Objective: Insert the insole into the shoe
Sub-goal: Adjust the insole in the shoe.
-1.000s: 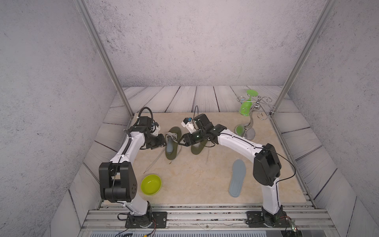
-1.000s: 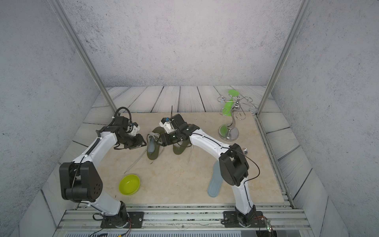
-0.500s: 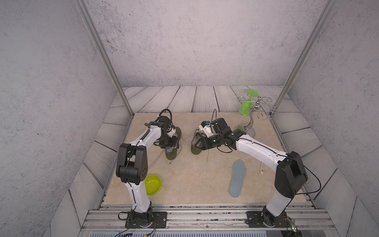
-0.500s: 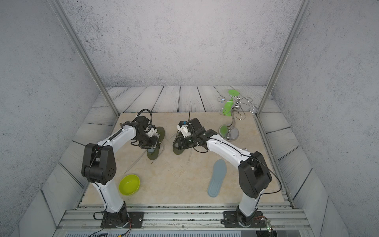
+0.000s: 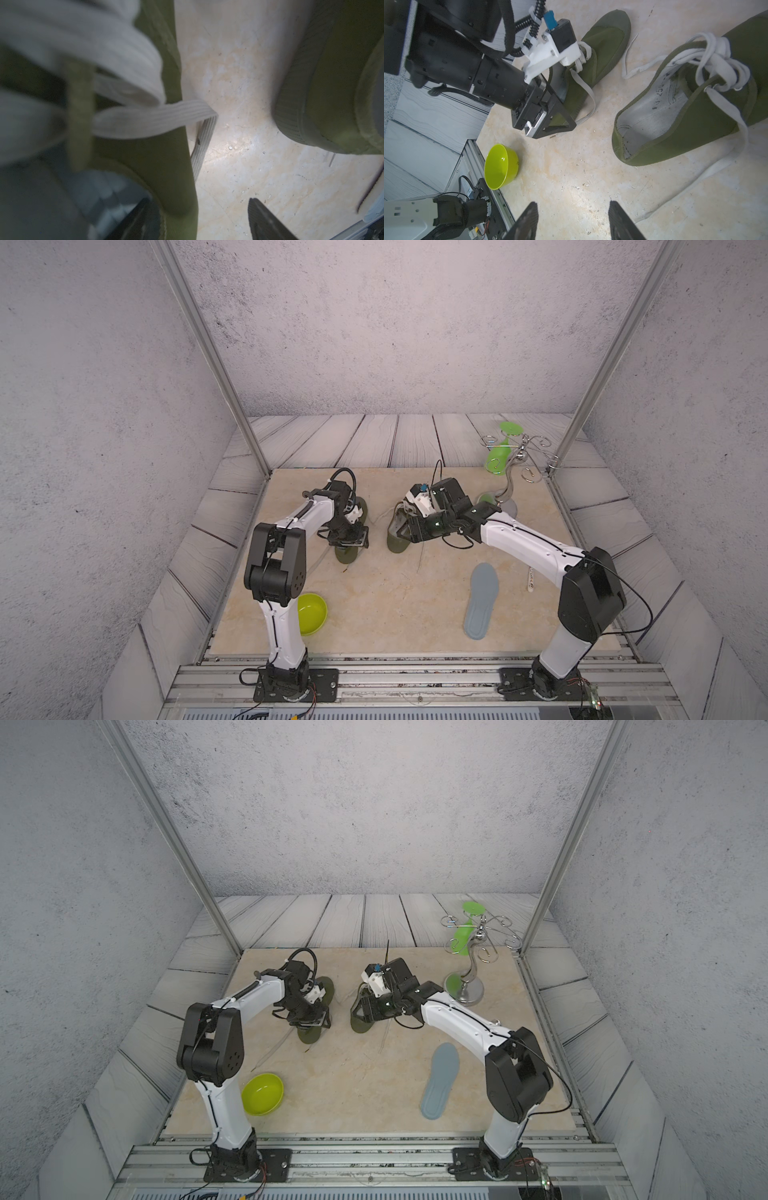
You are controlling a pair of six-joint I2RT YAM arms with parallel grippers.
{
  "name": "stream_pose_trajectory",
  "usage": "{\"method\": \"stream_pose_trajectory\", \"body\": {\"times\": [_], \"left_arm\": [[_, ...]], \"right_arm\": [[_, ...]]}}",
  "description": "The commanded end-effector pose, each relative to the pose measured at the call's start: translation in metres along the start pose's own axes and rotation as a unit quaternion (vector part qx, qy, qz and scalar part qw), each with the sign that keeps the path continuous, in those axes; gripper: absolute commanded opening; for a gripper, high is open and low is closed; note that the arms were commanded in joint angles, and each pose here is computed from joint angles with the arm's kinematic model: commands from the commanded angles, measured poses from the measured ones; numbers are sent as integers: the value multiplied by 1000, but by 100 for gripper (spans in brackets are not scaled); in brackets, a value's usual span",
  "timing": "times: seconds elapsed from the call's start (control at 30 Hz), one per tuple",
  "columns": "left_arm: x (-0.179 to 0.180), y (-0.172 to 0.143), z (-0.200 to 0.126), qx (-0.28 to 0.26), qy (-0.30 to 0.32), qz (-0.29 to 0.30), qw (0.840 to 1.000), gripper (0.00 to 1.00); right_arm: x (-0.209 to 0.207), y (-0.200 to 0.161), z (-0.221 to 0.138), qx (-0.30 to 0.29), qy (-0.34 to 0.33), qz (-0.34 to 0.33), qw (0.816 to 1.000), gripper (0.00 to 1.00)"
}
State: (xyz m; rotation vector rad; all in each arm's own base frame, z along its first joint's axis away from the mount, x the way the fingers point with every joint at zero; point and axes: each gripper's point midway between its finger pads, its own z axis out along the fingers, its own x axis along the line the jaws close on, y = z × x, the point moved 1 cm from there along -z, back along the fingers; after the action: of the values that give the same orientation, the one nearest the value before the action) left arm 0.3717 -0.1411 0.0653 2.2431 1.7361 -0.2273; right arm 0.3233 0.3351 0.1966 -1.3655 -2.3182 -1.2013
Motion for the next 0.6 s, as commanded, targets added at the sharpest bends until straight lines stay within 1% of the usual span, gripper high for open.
{"method": "stream_pose_trajectory", "body": {"times": [0.0,0.13,0.57], "left_arm": [[-13,-1,2,12,-33,6,999,76],[-22,-3,-2,15,-59,-1,998,75],[-33,2,-27,-6,-67,-9,998,72]], "right_arm": [[10,7,-23,-22,5,-18,1000,56],[11,8,-23,-24,8,-18,1000,56],[10,6,-21,-25,13,-13,1000,56]]}}
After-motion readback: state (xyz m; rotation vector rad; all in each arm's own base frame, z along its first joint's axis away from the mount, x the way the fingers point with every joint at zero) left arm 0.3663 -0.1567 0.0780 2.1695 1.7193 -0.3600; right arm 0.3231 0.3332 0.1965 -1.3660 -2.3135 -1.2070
